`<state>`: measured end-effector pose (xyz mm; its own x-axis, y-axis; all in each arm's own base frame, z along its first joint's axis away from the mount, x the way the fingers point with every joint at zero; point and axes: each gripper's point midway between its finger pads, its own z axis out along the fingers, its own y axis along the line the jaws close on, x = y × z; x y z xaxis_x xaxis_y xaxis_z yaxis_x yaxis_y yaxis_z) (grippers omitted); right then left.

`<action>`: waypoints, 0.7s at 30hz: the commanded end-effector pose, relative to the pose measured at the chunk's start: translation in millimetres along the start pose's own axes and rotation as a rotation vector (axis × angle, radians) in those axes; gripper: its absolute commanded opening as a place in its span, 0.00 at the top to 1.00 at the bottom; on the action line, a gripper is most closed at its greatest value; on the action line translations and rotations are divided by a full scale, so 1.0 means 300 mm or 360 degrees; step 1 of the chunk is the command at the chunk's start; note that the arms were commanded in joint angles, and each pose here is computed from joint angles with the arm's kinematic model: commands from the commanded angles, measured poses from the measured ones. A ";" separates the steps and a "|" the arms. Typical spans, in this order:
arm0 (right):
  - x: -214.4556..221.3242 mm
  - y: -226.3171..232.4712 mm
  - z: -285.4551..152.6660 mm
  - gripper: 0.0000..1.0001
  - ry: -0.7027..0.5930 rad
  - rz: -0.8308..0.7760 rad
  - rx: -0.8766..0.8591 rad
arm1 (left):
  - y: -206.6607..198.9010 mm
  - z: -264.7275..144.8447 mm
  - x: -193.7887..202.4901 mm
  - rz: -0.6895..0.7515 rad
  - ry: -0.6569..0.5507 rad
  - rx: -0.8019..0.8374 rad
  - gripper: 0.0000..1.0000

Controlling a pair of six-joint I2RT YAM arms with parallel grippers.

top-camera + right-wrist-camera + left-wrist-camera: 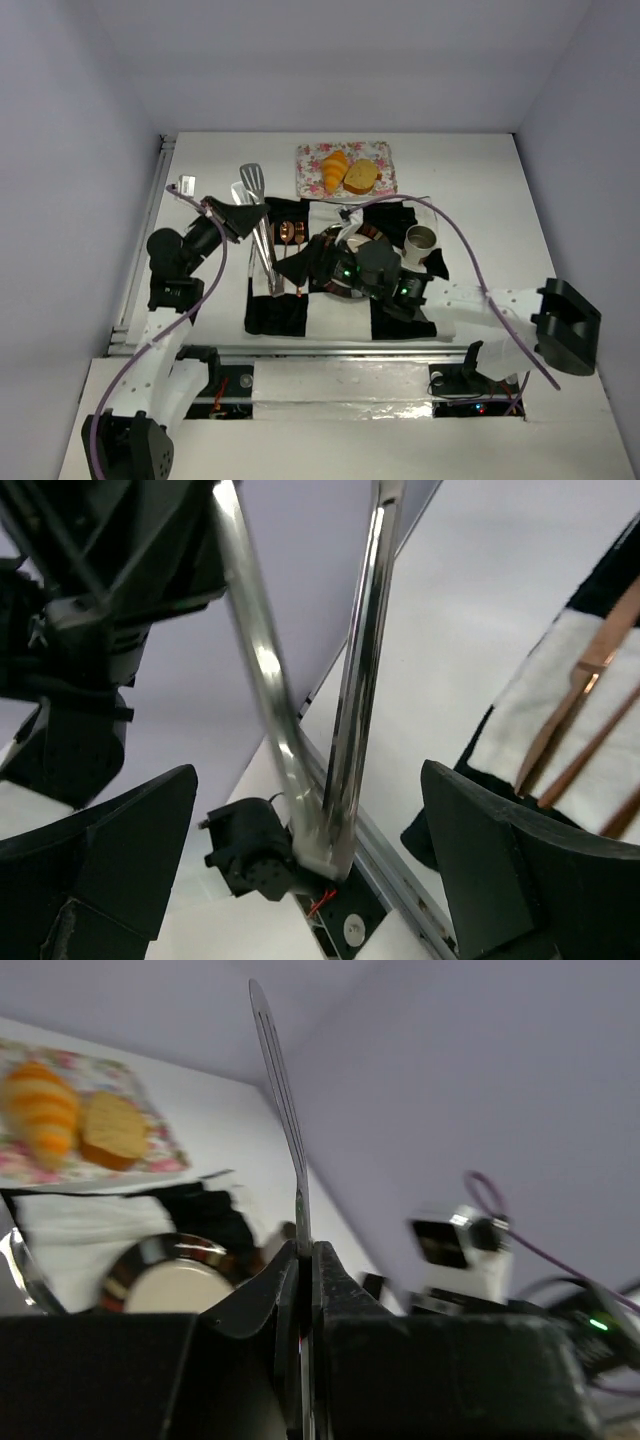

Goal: Place the bread

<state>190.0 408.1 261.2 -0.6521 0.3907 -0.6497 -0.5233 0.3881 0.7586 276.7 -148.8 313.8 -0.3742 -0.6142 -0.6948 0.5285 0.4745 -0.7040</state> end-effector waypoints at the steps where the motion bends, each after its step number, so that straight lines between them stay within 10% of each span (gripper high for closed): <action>1: -0.063 0.128 0.071 0.00 -0.0091 0.0045 -0.0215 | -0.282 -0.084 -0.025 -0.0023 -0.0024 0.0570 1.00; 21: 0.086 0.231 0.115 0.12 0.0121 0.0295 -0.0714 | -0.477 -0.280 0.050 -0.0100 0.0029 0.1161 1.00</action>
<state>165.7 481.0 263.0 -0.7804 0.3094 -0.5434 -0.5516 0.0685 0.8313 199.4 -175.0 332.8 -0.6578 -0.6215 -0.4255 0.5722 -0.0449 -0.8189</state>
